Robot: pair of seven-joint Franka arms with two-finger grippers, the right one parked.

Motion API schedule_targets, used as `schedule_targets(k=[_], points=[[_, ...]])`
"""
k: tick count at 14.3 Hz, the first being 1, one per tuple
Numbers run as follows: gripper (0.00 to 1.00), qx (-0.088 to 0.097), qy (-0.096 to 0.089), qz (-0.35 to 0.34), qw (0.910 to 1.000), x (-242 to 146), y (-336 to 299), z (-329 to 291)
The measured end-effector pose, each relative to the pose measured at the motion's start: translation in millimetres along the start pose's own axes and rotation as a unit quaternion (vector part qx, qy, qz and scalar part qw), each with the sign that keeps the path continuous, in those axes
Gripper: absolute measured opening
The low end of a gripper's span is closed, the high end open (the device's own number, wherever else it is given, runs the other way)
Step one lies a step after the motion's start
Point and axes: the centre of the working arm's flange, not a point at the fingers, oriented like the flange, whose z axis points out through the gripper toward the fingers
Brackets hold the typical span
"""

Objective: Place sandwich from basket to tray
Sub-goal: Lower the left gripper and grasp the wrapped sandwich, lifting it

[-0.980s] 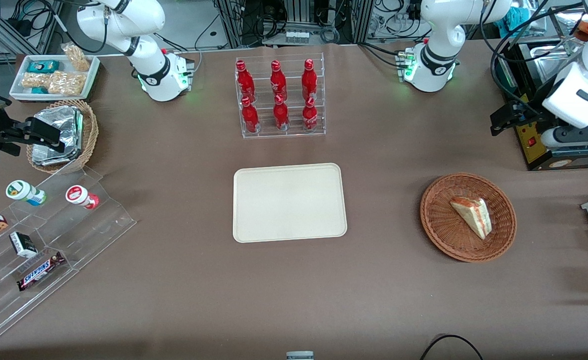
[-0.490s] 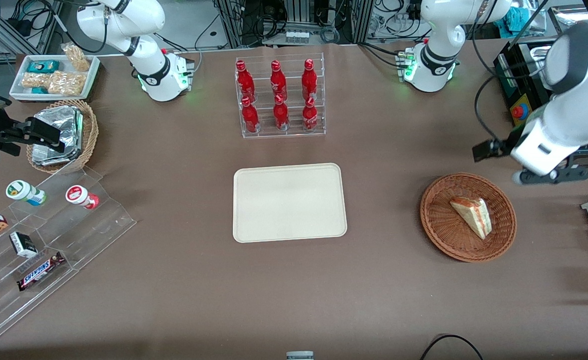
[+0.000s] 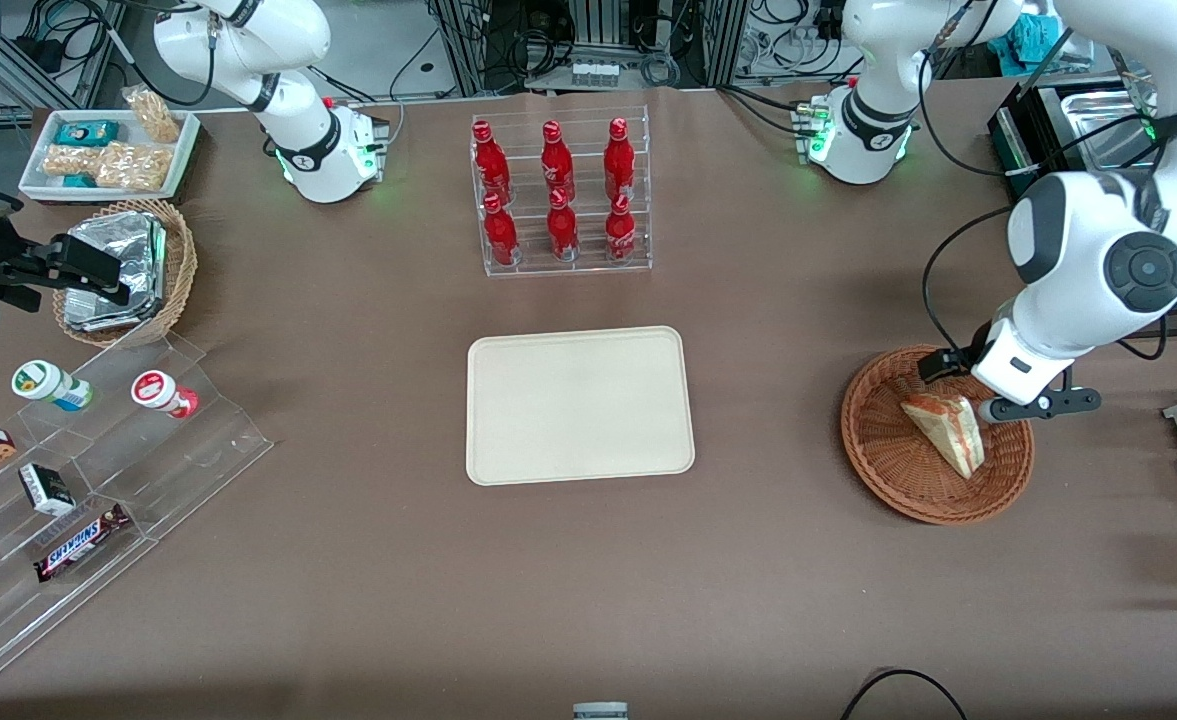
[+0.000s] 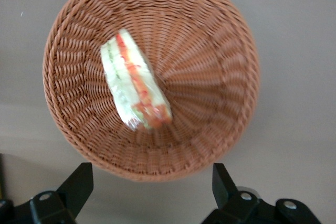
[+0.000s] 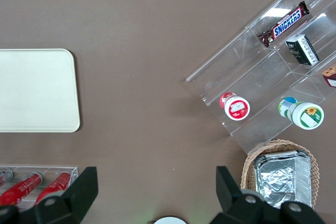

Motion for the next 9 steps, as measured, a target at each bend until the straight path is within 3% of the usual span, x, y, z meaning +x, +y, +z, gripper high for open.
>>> schedule_targets(k=[2, 5, 9], points=[[1.0, -0.003, 0.006, -0.083, 0.9965, 3, -2, 11], [1.0, -0.016, 0.028, -0.187, 0.9819, 10, -2, 14], [1.0, -0.024, 0.035, -0.227, 0.973, 21, -8, 40]])
